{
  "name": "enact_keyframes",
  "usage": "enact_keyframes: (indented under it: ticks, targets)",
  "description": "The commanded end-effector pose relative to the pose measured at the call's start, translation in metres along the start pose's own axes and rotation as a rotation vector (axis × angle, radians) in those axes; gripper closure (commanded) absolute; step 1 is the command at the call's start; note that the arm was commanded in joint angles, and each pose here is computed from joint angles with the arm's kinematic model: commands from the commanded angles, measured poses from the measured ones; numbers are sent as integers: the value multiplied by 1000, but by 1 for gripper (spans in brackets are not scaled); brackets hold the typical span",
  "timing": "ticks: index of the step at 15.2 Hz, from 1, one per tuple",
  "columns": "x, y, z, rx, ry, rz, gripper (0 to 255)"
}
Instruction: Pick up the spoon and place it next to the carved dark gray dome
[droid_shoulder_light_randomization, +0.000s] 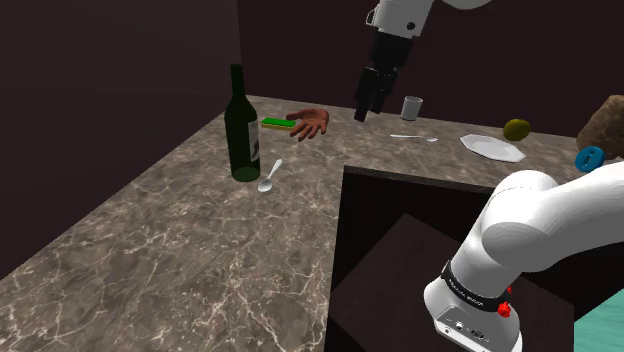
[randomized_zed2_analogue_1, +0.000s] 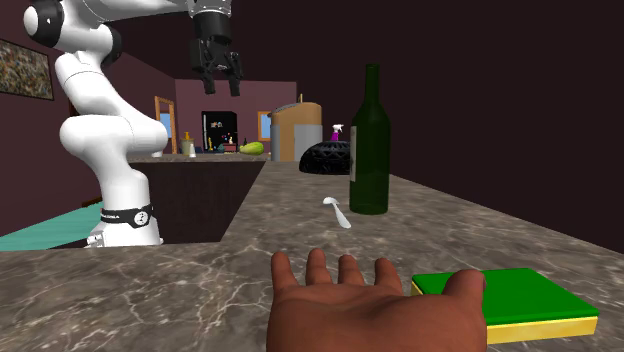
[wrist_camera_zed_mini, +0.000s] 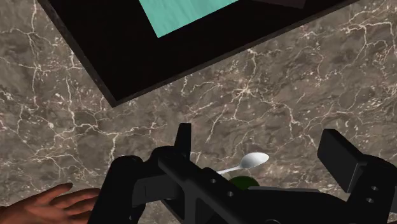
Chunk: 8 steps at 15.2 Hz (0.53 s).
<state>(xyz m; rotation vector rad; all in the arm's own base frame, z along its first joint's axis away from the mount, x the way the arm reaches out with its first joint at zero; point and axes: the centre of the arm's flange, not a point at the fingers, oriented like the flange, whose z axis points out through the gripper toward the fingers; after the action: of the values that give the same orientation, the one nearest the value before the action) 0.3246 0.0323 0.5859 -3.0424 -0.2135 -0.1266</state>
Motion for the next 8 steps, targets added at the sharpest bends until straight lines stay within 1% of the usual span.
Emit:
enact_keyframes:
  ticks: [1,8]
  targets:
    - [0,0,0,0,0,0,0]
    - [59,-19,67,-19,15,-112,0]
